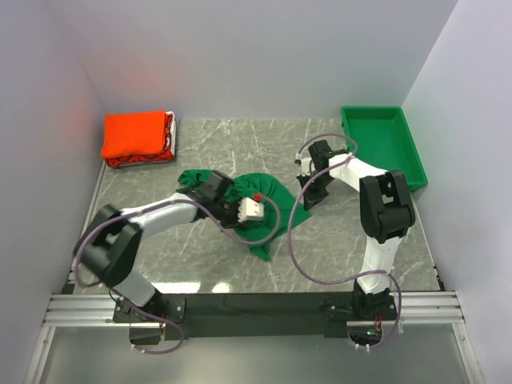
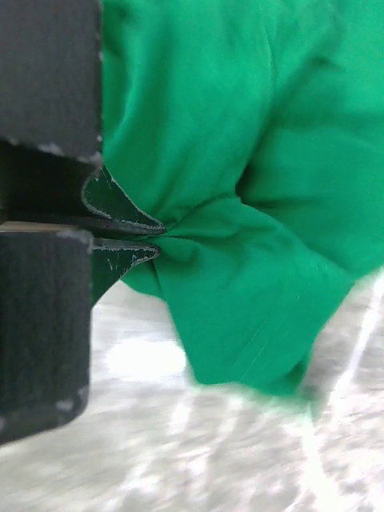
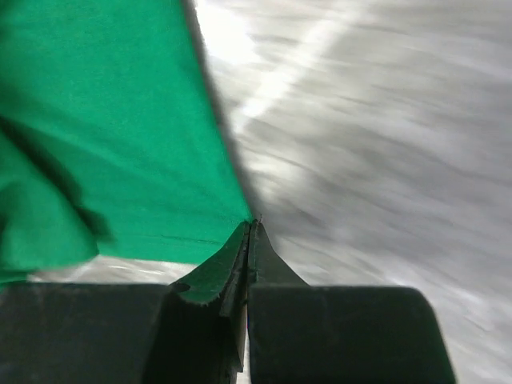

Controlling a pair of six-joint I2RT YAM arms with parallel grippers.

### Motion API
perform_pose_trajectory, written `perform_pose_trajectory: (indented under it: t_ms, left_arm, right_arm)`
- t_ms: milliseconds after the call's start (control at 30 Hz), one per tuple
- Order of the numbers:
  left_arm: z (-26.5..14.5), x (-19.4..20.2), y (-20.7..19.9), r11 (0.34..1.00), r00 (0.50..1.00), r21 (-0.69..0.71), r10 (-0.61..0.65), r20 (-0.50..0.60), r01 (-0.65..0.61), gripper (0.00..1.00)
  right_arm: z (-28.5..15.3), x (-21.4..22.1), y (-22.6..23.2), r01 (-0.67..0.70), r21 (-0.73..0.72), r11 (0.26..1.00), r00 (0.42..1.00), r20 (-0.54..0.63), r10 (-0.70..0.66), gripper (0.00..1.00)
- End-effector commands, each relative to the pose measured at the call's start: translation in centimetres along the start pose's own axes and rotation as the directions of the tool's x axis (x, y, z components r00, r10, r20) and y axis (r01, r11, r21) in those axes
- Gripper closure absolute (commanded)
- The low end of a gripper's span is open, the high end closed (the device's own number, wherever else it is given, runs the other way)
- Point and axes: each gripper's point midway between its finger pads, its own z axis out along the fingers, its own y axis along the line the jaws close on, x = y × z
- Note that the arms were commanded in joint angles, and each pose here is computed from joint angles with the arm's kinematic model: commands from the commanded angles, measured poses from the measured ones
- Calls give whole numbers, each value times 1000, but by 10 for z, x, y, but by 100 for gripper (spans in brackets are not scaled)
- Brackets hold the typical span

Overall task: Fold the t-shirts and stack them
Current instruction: Flatten the tshirt out

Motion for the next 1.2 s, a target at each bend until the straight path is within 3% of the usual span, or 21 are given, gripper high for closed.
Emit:
perform_pose_trajectory:
  t_ms: [0, 33, 100, 133, 300, 433, 500, 533, 600, 667, 700, 733, 800, 833, 900, 933, 967, 1033, 1100, 1167]
  left_arm:
    - [-71, -25, -11, 999, 996, 21, 31, 83, -33, 99]
    - [-88, -24, -20, 992, 990, 17, 120, 74, -121, 99]
    - [-105, 12, -62, 986, 995, 133, 99, -23, -95, 99]
    - [-114, 24, -70, 971, 979, 151, 195, -61, -184, 99]
    - [-143, 98, -135, 933, 948, 342, 203, -247, -110, 99]
    - [-152, 114, -164, 875, 930, 468, 264, -255, -120, 99]
    - [-151, 111, -162, 880, 934, 459, 258, -247, -122, 83]
    - [-148, 104, -152, 911, 945, 403, 205, -256, -89, 72]
    - [-149, 82, -117, 961, 963, 267, 134, -235, -69, 63]
    - [-155, 72, -73, 993, 978, 109, -13, -207, 36, 50]
    - [-164, 52, -42, 999, 990, 31, -35, -139, 39, 42]
    - [-162, 54, -22, 985, 978, -6, -171, -123, 171, 41]
    - [-183, 45, 39, 958, 965, -139, -258, -44, 250, 41]
    - [-174, 57, 56, 917, 922, -119, -385, -28, 379, 39]
    - [-194, 61, 109, 867, 891, -216, -453, 37, 450, 35]
    - [-183, 76, 122, 797, 819, -204, -571, 48, 568, 36]
    - [-188, 73, 148, 792, 827, -249, -556, 81, 557, 35]
    - [-185, 100, 171, 702, 755, -308, -648, 97, 642, 34]
    - [-183, 108, 188, 687, 750, -334, -654, 103, 645, 34]
    - [-168, 127, 192, 635, 692, -325, -717, 90, 700, 34]
  right_arm:
    - [-48, -18, -33, 55, 154, 987, 993, 93, -70, 100]
    - [-53, -20, -38, 57, 169, 984, 992, 101, -75, 100]
    - [-62, -23, -44, 82, 205, 975, 988, 113, -107, 100]
    - [-66, -24, -47, 89, 217, 972, 986, 117, -117, 100]
    - [-82, -32, -77, 126, 328, 936, 978, 118, -173, 100]
    - [-93, -46, -93, 157, 382, 911, 968, 126, -219, 100]
    - [-96, -51, -91, 181, 376, 909, 963, 119, -241, 100]
    - [-96, -53, -88, 191, 358, 914, 961, 121, -248, 100]
    - [-93, -48, -83, 216, 332, 918, 961, 94, -260, 100]
    - [-90, -42, -75, 237, 291, 927, 959, 83, -271, 100]
    - [-89, -40, -73, 244, 285, 927, 958, 79, -276, 100]
    - [-87, -36, -70, 253, 271, 929, 957, 69, -281, 100]
    - [-84, -33, -70, 265, 266, 927, 955, 58, -290, 100]
    - [-83, -33, -69, 271, 264, 926, 954, 56, -295, 100]
    - [-78, -30, -69, 277, 245, 929, 955, 35, -294, 100]
    - [-80, -33, -68, 275, 244, 930, 955, 42, -294, 100]
    - [-78, -32, -68, 273, 234, 933, 957, 34, -289, 100]
    - [-77, -36, -65, 270, 225, 936, 957, 44, -287, 100]
    - [-78, -39, -65, 265, 221, 939, 958, 51, -283, 100]
    - [-78, -42, -65, 264, 221, 939, 958, 54, -282, 100]
